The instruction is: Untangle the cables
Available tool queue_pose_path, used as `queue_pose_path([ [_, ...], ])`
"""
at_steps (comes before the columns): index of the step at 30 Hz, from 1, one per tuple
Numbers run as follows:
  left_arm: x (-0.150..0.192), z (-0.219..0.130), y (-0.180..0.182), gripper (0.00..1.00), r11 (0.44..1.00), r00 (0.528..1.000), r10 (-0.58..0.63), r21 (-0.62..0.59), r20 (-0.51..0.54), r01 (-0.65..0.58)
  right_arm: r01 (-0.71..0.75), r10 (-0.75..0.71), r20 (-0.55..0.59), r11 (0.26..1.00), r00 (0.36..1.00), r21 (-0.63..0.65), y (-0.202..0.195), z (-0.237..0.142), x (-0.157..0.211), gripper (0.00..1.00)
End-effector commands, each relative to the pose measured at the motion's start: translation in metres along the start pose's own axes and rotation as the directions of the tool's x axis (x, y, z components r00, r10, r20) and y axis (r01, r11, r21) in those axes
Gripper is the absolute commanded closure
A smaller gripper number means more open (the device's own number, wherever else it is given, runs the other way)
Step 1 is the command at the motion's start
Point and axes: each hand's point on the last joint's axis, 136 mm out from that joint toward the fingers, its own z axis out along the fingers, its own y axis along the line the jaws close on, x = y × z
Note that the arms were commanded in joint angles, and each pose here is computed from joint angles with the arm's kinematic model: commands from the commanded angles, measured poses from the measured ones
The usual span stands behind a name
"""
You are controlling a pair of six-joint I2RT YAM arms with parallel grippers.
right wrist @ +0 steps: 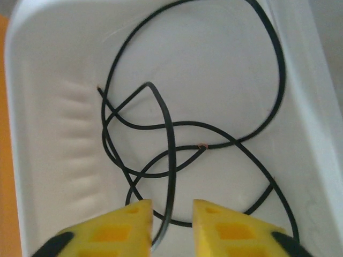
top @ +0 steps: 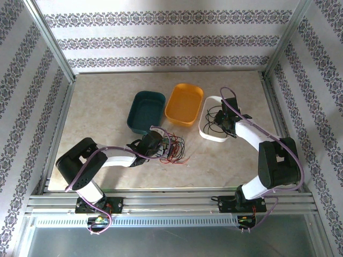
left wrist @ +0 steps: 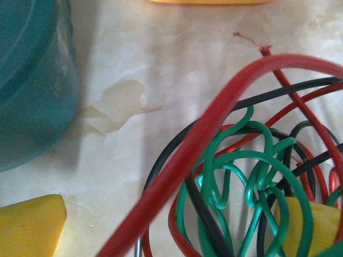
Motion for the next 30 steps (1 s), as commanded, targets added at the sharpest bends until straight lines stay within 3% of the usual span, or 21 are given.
queue_pose_path([
  [1,-0.006,-0.008,0.007,0.01,1.0,1.0,-0.011,-0.02,0.013,0.011,-0.016,0.016,0.026,1.0,1.0,0.026,-0.008,-0.009,-0.003,0.62],
  [11,-0.034,-0.022,0.002,0.01,0.998,0.994,-0.056,0.005,0.096,0.056,0.024,-0.025,0.167,1.0,0.986,0.008,0.0,-0.046,-0.026,0.55],
  [18,-0.046,-0.029,0.002,0.01,0.997,0.987,-0.08,0.008,0.137,0.08,0.194,-0.179,0.218,0.98,0.96,-0.051,0.027,-0.072,-0.022,0.55],
  [21,-0.045,-0.029,0.001,0.01,0.997,0.988,-0.078,0.009,0.132,0.077,0.338,-0.308,0.163,0.918,0.937,-0.206,0.063,-0.077,0.009,0.55],
  [25,-0.041,-0.026,0.001,0.01,0.998,0.992,-0.061,0.007,0.111,0.061,0.479,-0.518,0.072,0.718,0.852,-0.505,0.112,-0.092,0.084,0.56],
  [28,-0.038,-0.024,0.0,0.0,0.999,0.994,-0.05,0.008,0.095,0.049,0.496,-0.615,-0.002,0.638,0.788,-0.589,0.12,-0.094,0.127,0.57],
  [30,-0.036,-0.022,-0.001,0.0,0.999,0.995,-0.045,0.01,0.087,0.044,0.48,-0.638,-0.056,0.632,0.768,-0.608,0.117,-0.088,0.144,0.58],
])
